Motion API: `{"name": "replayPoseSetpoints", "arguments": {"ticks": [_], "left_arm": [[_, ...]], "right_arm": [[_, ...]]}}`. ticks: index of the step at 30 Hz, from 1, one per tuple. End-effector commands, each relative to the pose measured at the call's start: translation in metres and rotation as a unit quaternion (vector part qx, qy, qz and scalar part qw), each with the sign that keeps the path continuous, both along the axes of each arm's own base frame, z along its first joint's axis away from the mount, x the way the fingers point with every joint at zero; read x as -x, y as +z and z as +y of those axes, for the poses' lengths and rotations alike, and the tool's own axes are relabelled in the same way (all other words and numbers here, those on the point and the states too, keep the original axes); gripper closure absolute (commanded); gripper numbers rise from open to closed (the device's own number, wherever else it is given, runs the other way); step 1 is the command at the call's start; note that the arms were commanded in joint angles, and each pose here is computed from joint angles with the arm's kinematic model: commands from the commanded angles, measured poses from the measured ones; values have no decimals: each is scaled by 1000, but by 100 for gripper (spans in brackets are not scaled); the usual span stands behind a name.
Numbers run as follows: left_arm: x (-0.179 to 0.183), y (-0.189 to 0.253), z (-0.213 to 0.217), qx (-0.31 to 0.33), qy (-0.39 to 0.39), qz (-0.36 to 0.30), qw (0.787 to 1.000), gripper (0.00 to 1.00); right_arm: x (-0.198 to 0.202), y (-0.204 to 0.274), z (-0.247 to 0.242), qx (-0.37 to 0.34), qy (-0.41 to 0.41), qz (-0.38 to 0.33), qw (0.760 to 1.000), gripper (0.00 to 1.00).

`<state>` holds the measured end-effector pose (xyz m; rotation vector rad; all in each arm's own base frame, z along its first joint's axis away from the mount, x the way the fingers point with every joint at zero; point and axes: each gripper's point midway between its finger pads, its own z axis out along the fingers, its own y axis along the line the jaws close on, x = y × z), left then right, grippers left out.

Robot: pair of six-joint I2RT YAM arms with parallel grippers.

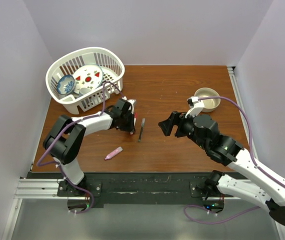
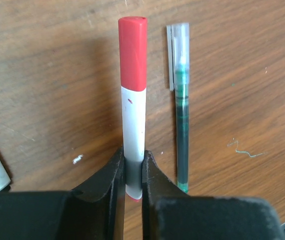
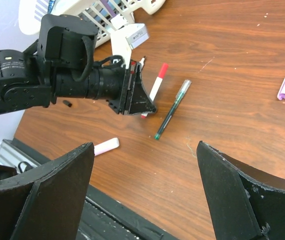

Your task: Insert the pens into the pen caps

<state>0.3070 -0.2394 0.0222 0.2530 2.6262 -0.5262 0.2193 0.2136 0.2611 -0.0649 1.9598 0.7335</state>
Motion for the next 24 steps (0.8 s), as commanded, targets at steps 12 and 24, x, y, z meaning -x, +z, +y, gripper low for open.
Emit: {"name": "replayPoseSetpoints", "arguments": {"ticks": [12, 24], "left_arm": [[-15, 62, 25, -81, 50, -73, 993, 57], [-65, 44, 83, -149, 78, -68, 983, 56]], "right_arm": [[-5, 0, -3, 6, -8, -19, 1000, 12], [3, 5, -8, -4, 0, -34, 999, 13]]}}
